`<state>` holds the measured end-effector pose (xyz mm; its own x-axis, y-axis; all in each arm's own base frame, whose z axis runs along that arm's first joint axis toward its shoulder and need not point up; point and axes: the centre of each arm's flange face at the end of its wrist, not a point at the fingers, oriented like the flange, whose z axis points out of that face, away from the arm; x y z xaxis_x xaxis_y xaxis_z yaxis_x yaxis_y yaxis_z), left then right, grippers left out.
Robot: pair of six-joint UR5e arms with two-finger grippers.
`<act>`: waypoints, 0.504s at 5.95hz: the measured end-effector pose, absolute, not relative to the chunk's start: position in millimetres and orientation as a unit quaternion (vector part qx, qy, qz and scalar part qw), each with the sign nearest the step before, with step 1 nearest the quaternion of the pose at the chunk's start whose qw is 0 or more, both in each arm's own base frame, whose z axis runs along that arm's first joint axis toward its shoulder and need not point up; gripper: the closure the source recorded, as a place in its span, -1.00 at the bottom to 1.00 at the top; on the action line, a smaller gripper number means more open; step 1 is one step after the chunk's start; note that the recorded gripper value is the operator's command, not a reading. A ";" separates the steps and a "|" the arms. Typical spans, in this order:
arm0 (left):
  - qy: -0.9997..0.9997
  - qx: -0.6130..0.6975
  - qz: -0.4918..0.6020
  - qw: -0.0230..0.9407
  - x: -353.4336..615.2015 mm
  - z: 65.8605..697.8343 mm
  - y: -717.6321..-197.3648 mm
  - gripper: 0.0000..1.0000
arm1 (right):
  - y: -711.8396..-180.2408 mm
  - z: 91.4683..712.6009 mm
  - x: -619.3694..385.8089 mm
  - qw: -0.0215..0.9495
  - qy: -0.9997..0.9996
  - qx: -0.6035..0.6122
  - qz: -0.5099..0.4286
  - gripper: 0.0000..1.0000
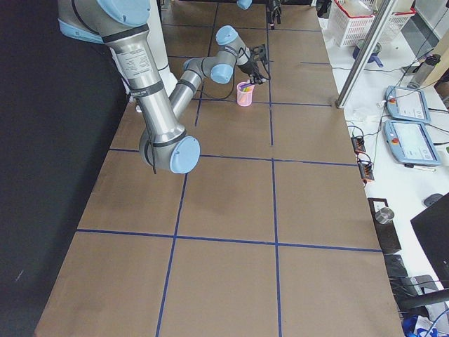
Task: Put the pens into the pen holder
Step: 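Lift the purple marker with the right gripper and carry it over the cup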
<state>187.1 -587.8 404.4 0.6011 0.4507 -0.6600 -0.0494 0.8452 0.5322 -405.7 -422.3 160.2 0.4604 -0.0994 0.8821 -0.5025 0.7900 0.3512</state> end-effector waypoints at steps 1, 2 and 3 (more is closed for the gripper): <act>0.411 0.235 0.152 0.868 172.7 415.6 -591.8 -1.00 | -393.9 145.4 -421.6 0.758 -0.526 0.364 0.128 1.00; 0.398 0.226 0.158 0.875 160.4 432.2 -598.6 -1.00 | -366.8 144.4 -438.3 0.735 -0.527 0.412 0.114 1.00; 0.379 0.198 0.164 0.889 146.7 457.6 -606.6 -1.00 | -352.1 150.1 -455.4 0.732 -0.506 0.445 0.101 1.00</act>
<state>146.7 -606.6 457.6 0.6595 0.4418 -0.6081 -0.1417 0.8676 0.4767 -455.4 -352.1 150.1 0.4672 -0.3022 0.8309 -0.5979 0.5844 0.5486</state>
